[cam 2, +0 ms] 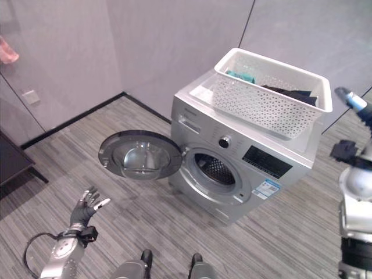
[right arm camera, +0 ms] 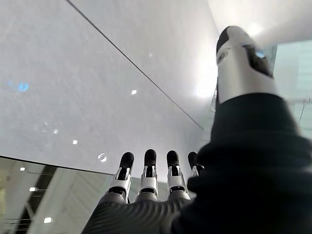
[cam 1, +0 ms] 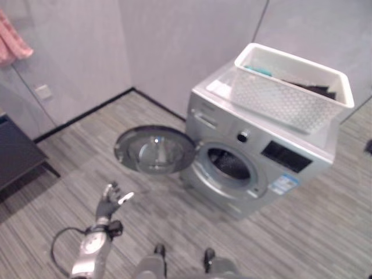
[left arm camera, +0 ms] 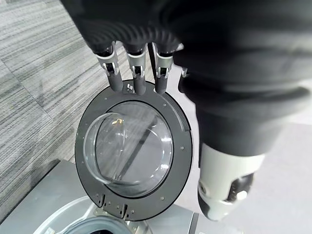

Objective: Grab the laundry basket,head to the washer,open it,put in the laundry and shut it.

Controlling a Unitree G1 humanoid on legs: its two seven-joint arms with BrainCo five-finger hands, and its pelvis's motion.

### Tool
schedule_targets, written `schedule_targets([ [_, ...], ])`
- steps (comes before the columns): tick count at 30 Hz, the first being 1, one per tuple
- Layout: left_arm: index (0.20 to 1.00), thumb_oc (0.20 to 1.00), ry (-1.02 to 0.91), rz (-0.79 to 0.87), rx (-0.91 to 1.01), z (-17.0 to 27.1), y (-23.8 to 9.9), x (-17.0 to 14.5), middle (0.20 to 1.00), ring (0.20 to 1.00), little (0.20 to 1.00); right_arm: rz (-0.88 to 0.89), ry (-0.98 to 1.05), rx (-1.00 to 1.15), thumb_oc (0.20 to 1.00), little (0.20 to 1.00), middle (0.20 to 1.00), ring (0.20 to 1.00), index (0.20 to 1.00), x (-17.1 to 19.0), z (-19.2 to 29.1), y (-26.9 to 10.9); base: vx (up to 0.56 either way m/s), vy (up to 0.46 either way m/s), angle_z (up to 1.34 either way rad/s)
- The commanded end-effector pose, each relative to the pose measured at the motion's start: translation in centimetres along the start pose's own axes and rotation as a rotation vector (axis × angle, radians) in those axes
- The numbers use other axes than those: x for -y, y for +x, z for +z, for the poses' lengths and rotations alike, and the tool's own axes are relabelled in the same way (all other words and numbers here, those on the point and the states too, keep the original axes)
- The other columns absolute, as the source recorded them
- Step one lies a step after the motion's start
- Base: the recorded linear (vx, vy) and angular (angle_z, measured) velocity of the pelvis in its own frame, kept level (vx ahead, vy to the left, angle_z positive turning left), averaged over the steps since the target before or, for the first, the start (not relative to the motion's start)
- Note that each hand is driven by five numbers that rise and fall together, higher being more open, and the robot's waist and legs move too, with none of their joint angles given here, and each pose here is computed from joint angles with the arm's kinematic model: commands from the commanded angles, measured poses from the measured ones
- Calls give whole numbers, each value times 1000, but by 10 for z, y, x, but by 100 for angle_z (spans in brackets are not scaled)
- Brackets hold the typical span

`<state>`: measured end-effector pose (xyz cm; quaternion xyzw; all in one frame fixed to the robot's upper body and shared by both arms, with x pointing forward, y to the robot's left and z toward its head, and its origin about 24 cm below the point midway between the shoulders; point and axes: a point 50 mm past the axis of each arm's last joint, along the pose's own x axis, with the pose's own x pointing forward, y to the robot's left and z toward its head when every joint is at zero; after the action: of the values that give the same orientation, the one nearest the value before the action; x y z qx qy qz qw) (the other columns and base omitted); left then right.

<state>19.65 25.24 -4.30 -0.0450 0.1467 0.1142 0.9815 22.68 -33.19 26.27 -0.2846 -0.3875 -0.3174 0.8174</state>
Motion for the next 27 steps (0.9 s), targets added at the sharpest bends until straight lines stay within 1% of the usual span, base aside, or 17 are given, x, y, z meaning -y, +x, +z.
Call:
schedule_targets([
  [1,1000,1000,-19,-89,103,20,9,17,1000,1000,1000,66,-105,50,1000,1000,1000,1000,1000,11,8,18,132,-199,22],
  [3,1000,1000,-17,-100,92,18,8,19,1000,1000,1000,88,-120,53,1000,1000,1000,1000,1000,12,9,19,137,-229,32],
  [5,1000,1000,-41,-122,53,9,3,22,1000,1000,1000,147,-187,71,1000,1000,1000,1000,1000,14,13,31,164,-259,38],
  [7,1000,1000,-52,-134,45,7,2,24,1000,1000,1000,171,-197,79,1000,1000,1000,1000,1000,13,15,37,79,-164,22],
  [8,1000,1000,-53,-173,29,4,-1,30,1000,1000,1000,218,-219,96,1000,1000,1000,1000,1000,11,20,49,122,-175,12],
  [10,1000,1000,-58,-184,26,3,-2,32,1000,1000,1000,234,-226,103,1000,1000,1000,1000,1000,8,22,57,66,-98,1],
  [12,1000,1000,-44,-227,15,3,-4,35,1000,1000,1000,285,-283,123,1000,1000,1000,1000,1000,5,32,78,84,-94,4],
  [13,1000,1000,-48,-224,15,2,-5,35,1000,1000,1000,288,-281,126,1000,1000,1000,1000,1000,3,33,79,89,-89,19],
  [15,1000,1000,-38,-242,13,3,-5,35,1000,1000,1000,307,-377,135,1000,1000,1000,1000,1000,2,39,95,50,-49,20],
  [17,1000,1000,-12,-256,10,5,-7,31,1000,1000,1000,313,-481,132,1000,1000,1000,1000,1000,-6,43,114,66,-54,8],
  [18,1000,1000,-18,-251,10,5,-7,31,1000,1000,1000,317,-479,139,1000,1000,1000,1000,1000,-10,45,116,59,-40,3],
  [20,1000,1000,7,-237,0,5,-9,21,1000,1000,1000,325,-565,101,1000,1000,1000,1000,1000,-23,42,132,57,-43,7],
  [22,1000,1000,0,-226,-2,5,-10,20,1000,1000,1000,334,-585,94,1000,1000,1000,1000,1000,-32,45,141,28,-44,5],
  [27,1000,1000,33,-199,-10,7,-11,8,1000,1000,1000,371,-679,-43,1000,1000,1000,1000,1000,-49,30,159,5,-66,14],
])
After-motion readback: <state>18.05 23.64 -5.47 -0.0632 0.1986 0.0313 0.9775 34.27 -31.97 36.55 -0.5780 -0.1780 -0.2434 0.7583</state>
